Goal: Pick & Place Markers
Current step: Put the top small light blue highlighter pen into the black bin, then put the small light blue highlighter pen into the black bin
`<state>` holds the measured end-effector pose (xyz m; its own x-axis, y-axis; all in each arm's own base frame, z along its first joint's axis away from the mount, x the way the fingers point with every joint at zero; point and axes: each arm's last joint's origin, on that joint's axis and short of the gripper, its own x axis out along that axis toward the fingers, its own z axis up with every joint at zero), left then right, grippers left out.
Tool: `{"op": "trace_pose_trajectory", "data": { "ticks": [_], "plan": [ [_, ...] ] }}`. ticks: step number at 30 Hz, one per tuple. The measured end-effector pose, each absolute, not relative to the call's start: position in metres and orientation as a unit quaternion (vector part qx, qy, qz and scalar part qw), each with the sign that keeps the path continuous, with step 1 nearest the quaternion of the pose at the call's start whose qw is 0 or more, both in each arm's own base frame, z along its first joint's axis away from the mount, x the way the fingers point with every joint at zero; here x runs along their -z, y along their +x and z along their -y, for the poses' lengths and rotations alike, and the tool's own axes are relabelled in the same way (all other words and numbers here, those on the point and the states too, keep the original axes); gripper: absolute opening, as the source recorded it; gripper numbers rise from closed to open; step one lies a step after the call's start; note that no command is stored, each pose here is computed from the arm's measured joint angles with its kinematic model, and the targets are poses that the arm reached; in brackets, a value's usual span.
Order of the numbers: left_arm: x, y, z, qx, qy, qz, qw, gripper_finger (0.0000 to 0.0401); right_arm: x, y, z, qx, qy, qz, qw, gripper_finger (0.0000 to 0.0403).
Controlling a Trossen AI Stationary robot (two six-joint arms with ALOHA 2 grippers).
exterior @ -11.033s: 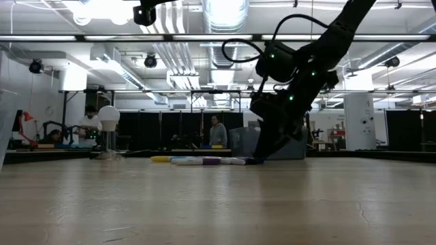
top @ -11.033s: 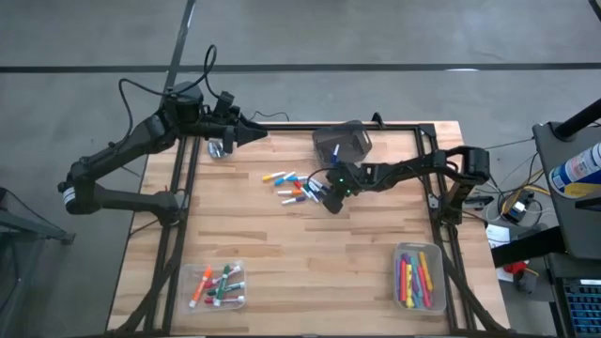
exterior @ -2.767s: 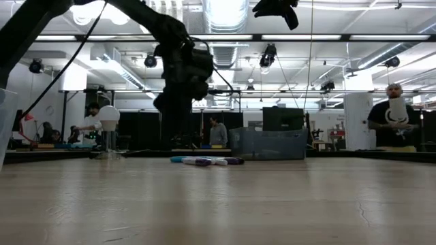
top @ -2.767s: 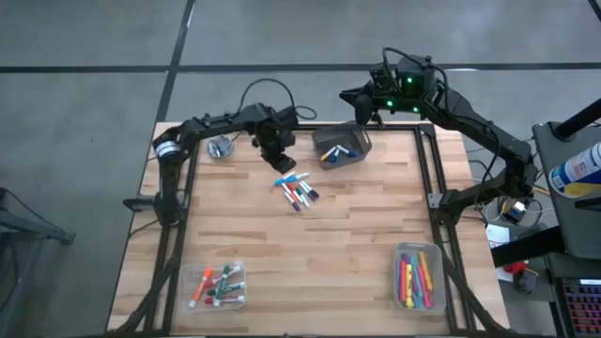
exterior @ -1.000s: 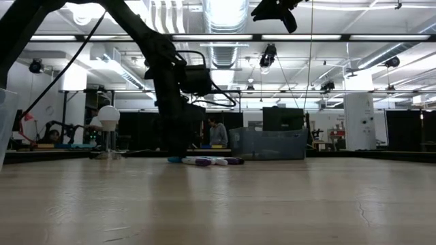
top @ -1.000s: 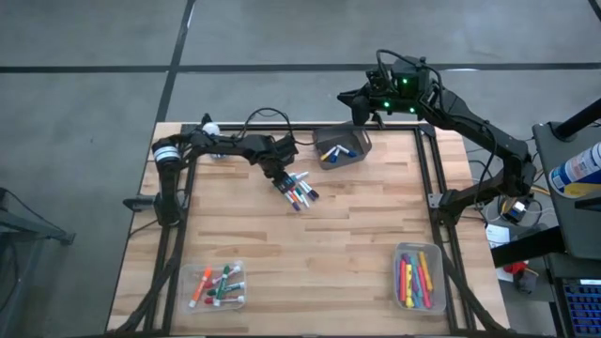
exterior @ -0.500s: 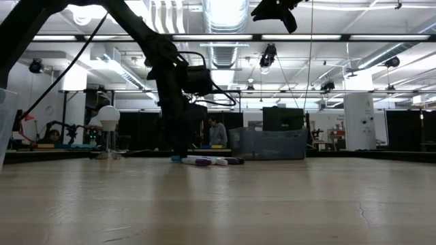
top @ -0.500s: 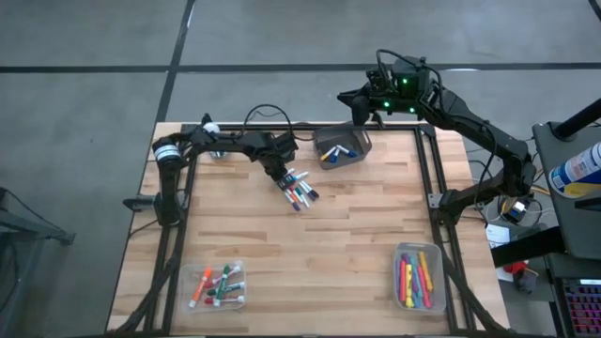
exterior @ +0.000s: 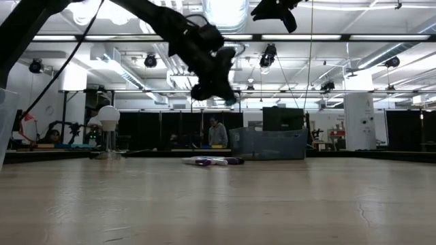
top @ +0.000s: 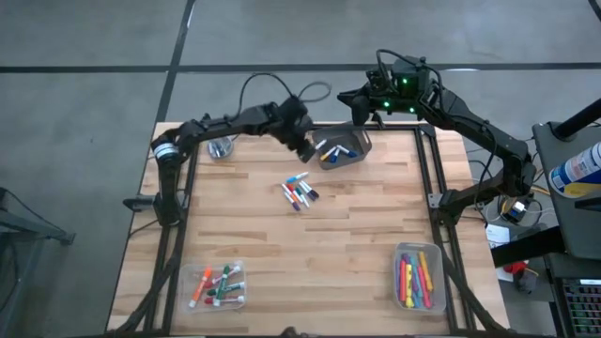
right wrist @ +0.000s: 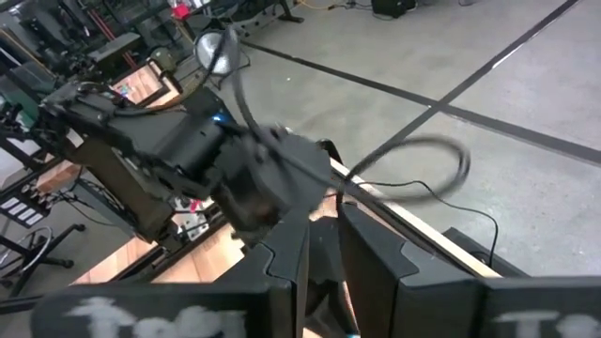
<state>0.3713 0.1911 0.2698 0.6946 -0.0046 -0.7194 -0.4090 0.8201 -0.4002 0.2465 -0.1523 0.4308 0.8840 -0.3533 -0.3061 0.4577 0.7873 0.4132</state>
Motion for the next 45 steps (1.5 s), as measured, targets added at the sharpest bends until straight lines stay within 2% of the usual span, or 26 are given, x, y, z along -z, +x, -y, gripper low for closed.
{"op": "trace_pose_trajectory", "data": {
  "ticks": [4, 7, 11, 16, 20, 28, 34, 39, 45],
  "plan": [
    [-0.294, 0.382, -0.195, -0.079, -0.258, -0.297, 0.916, 0.0031, -0.433, 0.247, 0.152, 0.213, 0.243, -0.098, 0.941, 0.0057],
    [-0.300, 0.388, -0.199, -0.080, -0.254, -0.263, 0.927, 0.0031, -0.438, 0.245, 0.150, 0.209, 0.239, -0.081, 0.945, 0.0057],
    [-0.285, 0.397, -0.206, -0.094, -0.290, -0.256, 0.917, 0.0032, -0.448, 0.239, 0.145, 0.203, 0.229, -0.061, 0.950, 0.0057],
    [-0.250, 0.405, -0.216, -0.102, -0.341, -0.291, 0.888, 0.0032, -0.451, 0.238, 0.144, 0.202, 0.223, -0.051, 0.952, 0.0057],
    [-0.242, 0.405, -0.224, -0.119, -0.372, -0.292, 0.873, 0.0035, -0.450, 0.238, 0.143, 0.202, 0.225, -0.054, 0.952, 0.0057],
    [-0.241, 0.399, -0.239, -0.149, -0.374, -0.283, 0.871, 0.0085, -0.450, 0.238, 0.143, 0.202, 0.222, -0.056, 0.952, 0.0057],
    [-0.252, 0.400, -0.244, -0.148, -0.369, -0.270, 0.877, 0.0133, -0.450, 0.238, 0.143, 0.201, 0.223, -0.057, 0.952, 0.0057],
    [-0.273, 0.401, -0.243, -0.108, -0.369, -0.259, 0.886, 0.0139, -0.450, 0.241, 0.138, 0.191, 0.222, -0.059, 0.954, 0.0057],
    [-0.298, 0.386, -0.228, -0.045, -0.339, -0.301, 0.890, 0.0140, -0.449, 0.244, 0.132, 0.180, 0.220, -0.063, 0.957, 0.0057]
  ]
}}
